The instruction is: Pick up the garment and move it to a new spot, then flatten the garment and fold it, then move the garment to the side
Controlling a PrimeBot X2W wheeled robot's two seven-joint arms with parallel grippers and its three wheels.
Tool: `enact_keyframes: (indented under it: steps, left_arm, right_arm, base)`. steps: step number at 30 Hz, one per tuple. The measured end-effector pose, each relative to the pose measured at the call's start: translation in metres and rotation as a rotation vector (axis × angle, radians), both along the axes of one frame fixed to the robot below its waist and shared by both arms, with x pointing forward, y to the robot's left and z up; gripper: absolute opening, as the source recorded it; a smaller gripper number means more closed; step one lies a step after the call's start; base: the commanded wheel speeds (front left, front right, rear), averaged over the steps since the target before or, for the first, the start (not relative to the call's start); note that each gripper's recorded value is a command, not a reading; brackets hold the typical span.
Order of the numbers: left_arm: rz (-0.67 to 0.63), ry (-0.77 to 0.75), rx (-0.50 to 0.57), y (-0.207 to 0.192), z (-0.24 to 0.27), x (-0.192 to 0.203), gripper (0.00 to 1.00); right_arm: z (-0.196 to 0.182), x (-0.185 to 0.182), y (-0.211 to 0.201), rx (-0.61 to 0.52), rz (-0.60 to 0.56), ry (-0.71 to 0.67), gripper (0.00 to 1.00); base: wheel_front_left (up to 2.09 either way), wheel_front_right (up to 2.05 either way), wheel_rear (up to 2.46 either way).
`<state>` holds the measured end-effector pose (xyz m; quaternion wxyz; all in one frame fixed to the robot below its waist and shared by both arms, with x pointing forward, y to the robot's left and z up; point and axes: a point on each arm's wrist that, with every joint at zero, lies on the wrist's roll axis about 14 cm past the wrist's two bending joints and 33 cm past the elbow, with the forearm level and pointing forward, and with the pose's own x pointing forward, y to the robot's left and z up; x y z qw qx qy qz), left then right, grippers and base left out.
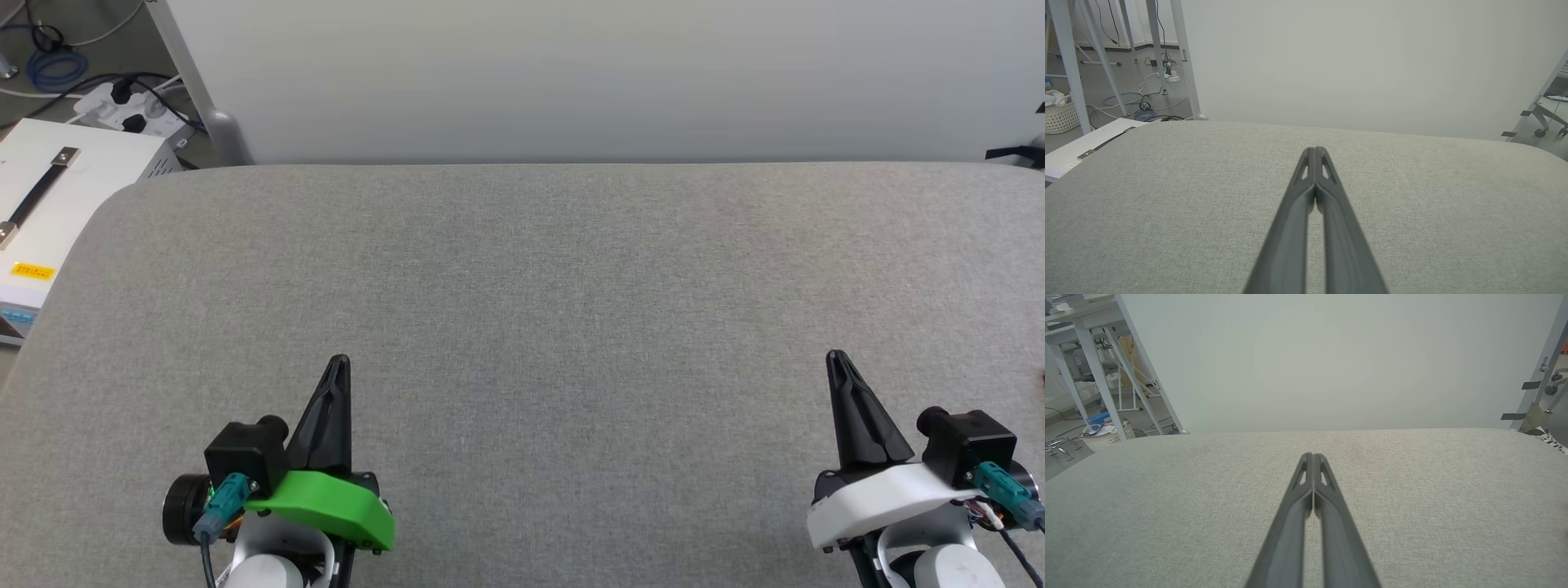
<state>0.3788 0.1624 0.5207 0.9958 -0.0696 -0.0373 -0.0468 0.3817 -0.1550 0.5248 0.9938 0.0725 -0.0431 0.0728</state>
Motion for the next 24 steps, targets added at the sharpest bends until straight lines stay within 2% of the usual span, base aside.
enact_keyframes:
  steps: [24]
  left_arm:
    - [0.022, 0.014, 0.056, 0.0035, 0.0048, 0.0007, 0.00]
  right_arm:
    - [0.0020, -0.0016, -0.0001, -0.056, 0.001, 0.018, 0.00]
  base:
    - [0.00, 0.00, 0.00]
